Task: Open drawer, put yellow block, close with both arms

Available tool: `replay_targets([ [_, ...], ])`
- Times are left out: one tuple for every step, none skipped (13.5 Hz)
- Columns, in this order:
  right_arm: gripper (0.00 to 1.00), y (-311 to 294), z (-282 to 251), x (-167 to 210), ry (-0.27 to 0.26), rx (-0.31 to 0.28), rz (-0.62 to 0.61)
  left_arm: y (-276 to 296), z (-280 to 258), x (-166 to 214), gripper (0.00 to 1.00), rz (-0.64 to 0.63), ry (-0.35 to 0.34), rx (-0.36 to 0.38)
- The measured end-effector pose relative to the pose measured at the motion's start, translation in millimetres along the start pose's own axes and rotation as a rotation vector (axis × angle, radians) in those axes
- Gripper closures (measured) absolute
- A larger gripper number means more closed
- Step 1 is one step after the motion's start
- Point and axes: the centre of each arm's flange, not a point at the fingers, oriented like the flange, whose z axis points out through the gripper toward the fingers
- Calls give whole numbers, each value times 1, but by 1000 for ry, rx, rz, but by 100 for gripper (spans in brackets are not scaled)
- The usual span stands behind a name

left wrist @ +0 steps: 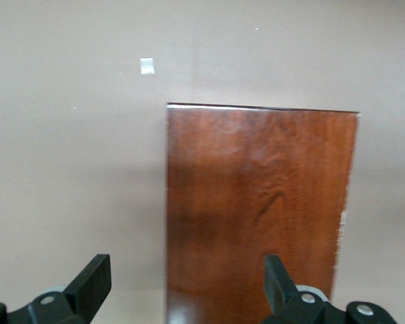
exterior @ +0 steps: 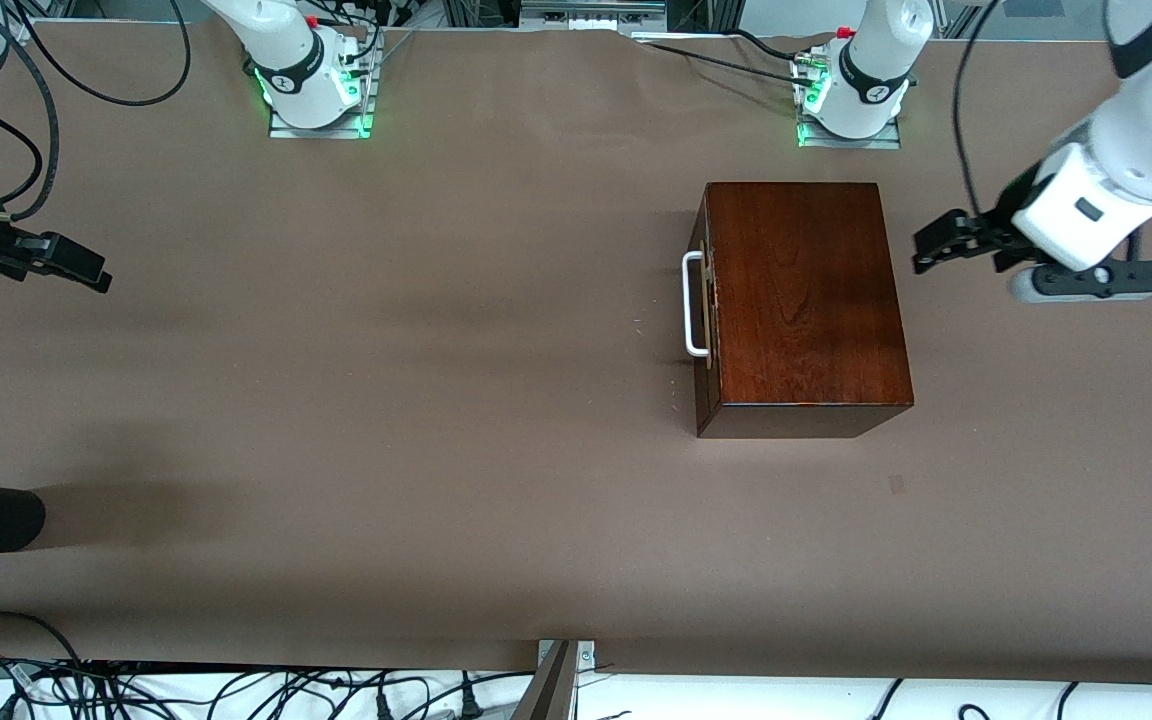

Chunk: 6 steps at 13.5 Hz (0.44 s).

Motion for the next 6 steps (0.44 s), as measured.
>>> replay_targets([
  [0,0,-1,0,3,0,0,-11,0,2,0,8,0,1],
  [0,0,-3,0,7,1,0,-17,-1,2,0,12,2,3],
  [0,0,-4,0,9,1,0,-20,-2,2,0,17,6,16],
  [0,0,-5,0,10,1,0,-20,-5,1,0,23,12,35],
  [0,0,-5,0,10,1,0,-20,-7,-1,0,27,18,44],
  [0,0,-5,0,10,1,0,-19,-10,-2,0,29,23,46],
])
